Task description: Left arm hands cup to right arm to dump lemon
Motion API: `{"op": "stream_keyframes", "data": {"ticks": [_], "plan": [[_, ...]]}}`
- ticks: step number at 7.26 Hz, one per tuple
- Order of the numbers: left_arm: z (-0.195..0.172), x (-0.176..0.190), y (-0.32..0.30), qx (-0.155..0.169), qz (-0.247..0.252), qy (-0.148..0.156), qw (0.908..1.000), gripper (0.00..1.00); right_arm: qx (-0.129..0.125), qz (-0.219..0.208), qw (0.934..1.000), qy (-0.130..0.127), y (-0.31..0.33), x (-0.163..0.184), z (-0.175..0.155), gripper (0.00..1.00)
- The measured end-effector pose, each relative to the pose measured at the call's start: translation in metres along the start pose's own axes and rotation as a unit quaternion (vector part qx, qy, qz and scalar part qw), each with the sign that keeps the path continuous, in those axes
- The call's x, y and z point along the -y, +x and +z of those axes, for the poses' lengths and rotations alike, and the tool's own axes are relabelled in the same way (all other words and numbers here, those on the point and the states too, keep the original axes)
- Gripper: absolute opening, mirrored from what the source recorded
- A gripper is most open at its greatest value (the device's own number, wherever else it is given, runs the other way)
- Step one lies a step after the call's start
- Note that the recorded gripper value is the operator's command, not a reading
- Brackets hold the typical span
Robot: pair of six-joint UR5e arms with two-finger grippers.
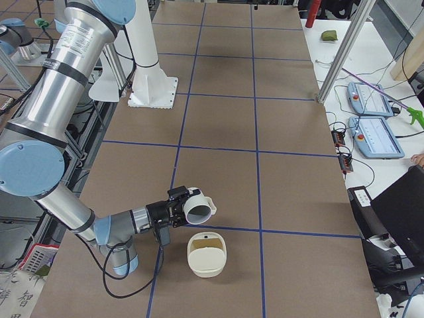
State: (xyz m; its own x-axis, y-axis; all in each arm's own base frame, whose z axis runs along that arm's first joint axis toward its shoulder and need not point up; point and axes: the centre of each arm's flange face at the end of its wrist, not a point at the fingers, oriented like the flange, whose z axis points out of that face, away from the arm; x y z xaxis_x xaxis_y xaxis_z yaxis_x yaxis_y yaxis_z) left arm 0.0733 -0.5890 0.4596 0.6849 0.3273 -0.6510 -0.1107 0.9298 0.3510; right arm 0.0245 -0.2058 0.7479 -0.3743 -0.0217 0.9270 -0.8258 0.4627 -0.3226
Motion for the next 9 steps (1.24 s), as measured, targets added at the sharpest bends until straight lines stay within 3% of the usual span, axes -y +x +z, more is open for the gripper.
{"op": "stream_keyframes", "data": {"ticks": [3, 6, 9], "plan": [[0.000, 0.003, 0.001, 0.000, 0.001, 0.001, 1.0000, 1.00, 0.027, 0.112, 0.9933, 0.011, -0.003, 0.002, 0.004, 0.00], [-0.001, 0.003, 0.001, 0.000, 0.001, 0.001, 1.0000, 1.00, 0.070, 0.219, 0.9726, 0.035, -0.007, 0.008, 0.015, 0.00], [-0.001, 0.003, 0.002, 0.000, 0.001, 0.001, 1.0000, 1.00, 0.086, 0.301, 0.9484, 0.050, -0.003, 0.017, 0.008, 0.00]]}}
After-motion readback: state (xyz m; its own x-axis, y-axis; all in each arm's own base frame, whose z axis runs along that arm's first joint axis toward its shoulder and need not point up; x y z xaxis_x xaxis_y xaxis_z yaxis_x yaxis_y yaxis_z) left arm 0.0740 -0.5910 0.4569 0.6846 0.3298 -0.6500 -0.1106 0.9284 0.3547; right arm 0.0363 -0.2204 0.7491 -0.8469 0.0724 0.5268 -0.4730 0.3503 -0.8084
